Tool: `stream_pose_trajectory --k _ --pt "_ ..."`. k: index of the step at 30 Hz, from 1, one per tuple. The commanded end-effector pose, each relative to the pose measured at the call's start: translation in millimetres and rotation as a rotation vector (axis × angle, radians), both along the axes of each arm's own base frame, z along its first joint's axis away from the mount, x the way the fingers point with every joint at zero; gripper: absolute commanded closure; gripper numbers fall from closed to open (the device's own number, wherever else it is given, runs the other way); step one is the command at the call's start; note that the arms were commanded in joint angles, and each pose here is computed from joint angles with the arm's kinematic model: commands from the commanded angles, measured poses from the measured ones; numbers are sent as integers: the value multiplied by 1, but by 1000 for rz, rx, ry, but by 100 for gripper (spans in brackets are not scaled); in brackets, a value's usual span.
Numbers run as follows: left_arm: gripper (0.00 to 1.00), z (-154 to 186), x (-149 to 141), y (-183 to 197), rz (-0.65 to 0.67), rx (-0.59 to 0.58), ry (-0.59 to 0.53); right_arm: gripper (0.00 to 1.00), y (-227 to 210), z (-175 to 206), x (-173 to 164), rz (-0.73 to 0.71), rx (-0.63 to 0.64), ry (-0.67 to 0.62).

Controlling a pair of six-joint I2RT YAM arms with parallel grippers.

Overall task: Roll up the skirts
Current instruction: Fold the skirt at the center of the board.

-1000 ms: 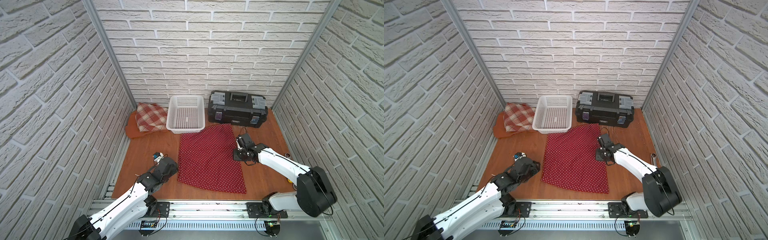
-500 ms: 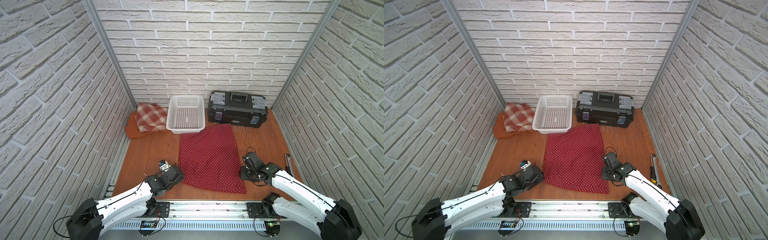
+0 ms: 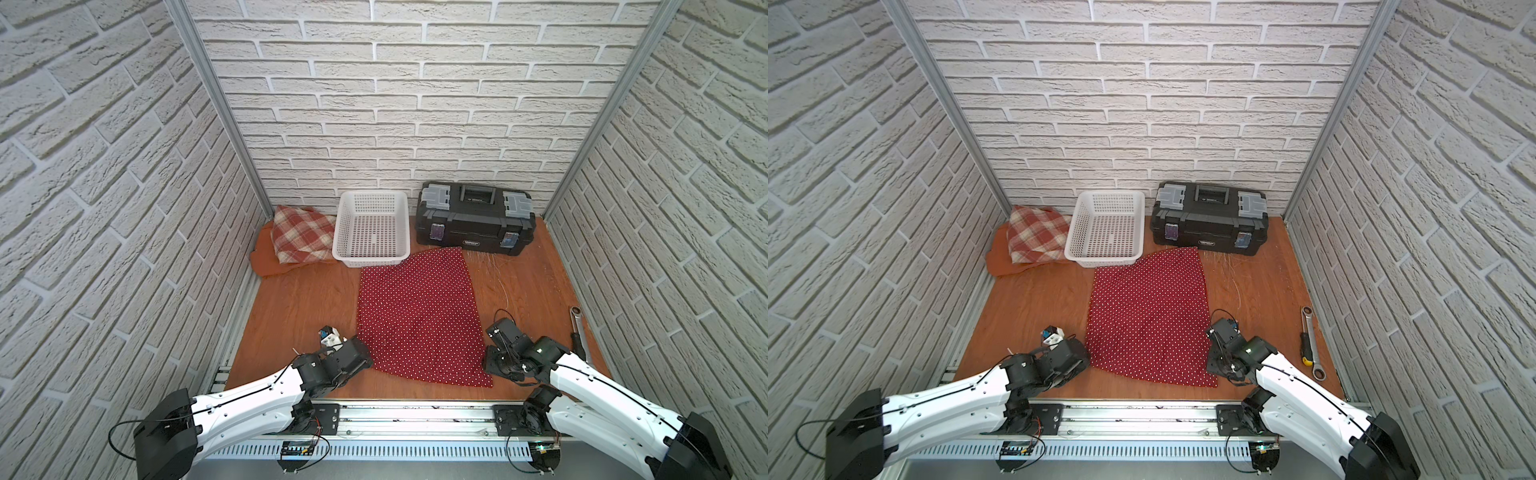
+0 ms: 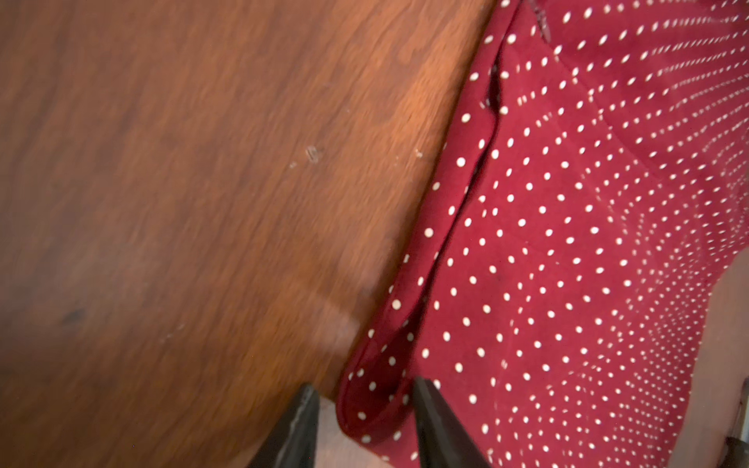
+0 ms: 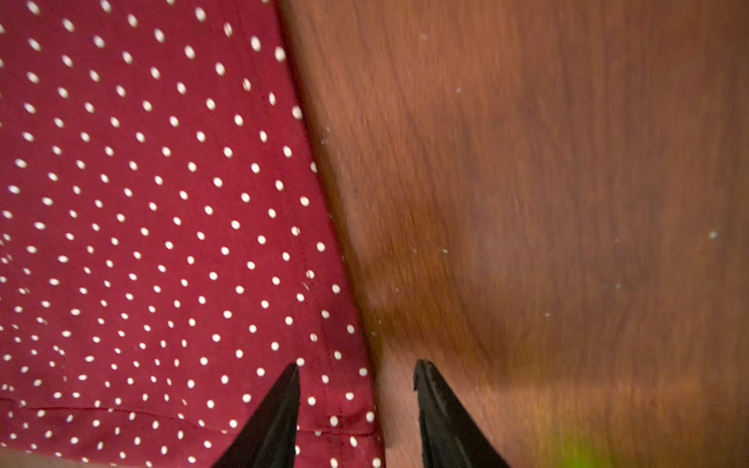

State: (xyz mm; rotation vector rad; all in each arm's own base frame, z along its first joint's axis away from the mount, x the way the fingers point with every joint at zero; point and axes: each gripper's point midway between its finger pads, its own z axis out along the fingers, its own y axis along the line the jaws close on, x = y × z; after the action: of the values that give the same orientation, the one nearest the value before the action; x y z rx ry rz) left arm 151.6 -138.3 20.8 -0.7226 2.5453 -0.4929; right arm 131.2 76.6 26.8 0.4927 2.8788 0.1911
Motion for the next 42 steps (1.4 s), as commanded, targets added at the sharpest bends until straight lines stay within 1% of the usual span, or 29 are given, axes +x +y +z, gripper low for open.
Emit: stream_pose_trajectory --k 1,7,11,13,15,18,19,21,22,26,29,33,39,42 --pt "68 -11 -3 11 12 58 7 52 0 -6 -16 -44 24 41" --pt "84 -9 2 14 24 58 -23 52 7 -19 -37 -64 77 109" --pt "89 -10 2 16 28 65 -30 53 11 -21 -45 -55 95 137" --pt "95 -11 2 17 27 66 -32 55 11 -19 -47 -56 92 144" --pt "97 -11 3 16 25 66 -36 57 16 -16 -47 -45 112 145" --pt "100 -12 5 15 20 71 -44 61 12 -18 -54 -47 103 157" --pt "100 -12 5 15 19 73 -45 62 11 -19 -56 -55 101 159" --pt "100 -12 7 13 13 74 -49 69 11 -20 -57 -55 113 153" --pt "100 -12 7 12 10 74 -50 71 10 -20 -57 -55 110 152" --pt "100 -11 8 10 -2 79 -54 89 8 -17 -53 -51 97 127" --pt "100 -5 9 8 -12 71 -67 97 9 -14 -49 -43 96 107" --pt "100 3 10 9 -17 58 -91 97 11 -4 -40 -25 93 62" --pt "100 20 13 7 -32 32 -129 97 13 7 -32 -2 89 30" --pt "100 18 8 8 -38 39 -101 97 15 7 -32 1 97 26"
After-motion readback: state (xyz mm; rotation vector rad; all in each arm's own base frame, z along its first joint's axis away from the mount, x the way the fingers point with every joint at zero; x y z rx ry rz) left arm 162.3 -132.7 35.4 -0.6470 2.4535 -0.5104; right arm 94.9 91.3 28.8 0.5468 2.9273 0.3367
